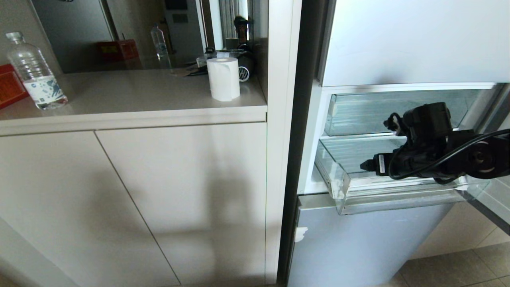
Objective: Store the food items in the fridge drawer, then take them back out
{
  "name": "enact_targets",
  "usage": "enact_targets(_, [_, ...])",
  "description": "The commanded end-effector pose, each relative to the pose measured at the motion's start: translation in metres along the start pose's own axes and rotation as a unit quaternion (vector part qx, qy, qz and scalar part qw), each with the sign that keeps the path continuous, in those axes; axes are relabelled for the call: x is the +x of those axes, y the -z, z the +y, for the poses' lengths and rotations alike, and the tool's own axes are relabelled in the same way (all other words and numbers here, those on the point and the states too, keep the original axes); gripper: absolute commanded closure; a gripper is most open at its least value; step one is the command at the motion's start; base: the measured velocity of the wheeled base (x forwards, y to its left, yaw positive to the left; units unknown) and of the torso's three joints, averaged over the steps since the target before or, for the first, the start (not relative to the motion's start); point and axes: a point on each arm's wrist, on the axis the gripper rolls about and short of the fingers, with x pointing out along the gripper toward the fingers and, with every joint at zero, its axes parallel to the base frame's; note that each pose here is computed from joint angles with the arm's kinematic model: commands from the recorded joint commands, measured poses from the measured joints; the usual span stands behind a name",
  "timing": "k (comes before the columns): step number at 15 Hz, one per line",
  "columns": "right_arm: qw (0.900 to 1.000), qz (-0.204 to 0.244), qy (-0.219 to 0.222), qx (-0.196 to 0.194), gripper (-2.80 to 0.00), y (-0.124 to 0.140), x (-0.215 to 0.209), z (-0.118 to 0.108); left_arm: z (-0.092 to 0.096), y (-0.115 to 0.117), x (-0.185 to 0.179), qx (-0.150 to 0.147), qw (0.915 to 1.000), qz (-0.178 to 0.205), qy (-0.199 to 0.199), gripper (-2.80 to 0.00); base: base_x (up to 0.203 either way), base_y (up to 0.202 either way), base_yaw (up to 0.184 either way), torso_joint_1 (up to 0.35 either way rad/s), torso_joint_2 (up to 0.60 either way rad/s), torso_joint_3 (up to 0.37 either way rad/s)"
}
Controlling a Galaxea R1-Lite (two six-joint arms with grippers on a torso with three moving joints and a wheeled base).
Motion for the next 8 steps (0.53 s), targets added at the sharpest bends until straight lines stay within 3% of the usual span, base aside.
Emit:
enact_targets(1, [0.999,0.037,0.011,-0.008,-2.80,0.004,-0.004,-0.004,0.000,0.000,0.000,0.000,1.0000,0.000,0.000,0.00,0.000,0.000,0.000,0.000,0.00,0.000])
enact_targets(4, [0.997,0.075,0.022,-0.014,-2.80,0.010,-0.018,-0.008,0.000,0.000,0.000,0.000,1.0000,-0.001,0.000,0.00,0.000,0.000,0.000,0.000,0.00,0.000])
enact_targets(8, [0.996,0.085,0.026,-0.013,-2.80,0.021,-0.047,-0.018,0.000,0.000,0.000,0.000,1.0000,-0.001,0.000,0.00,0.000,0.000,0.000,0.000,0.00,0.000])
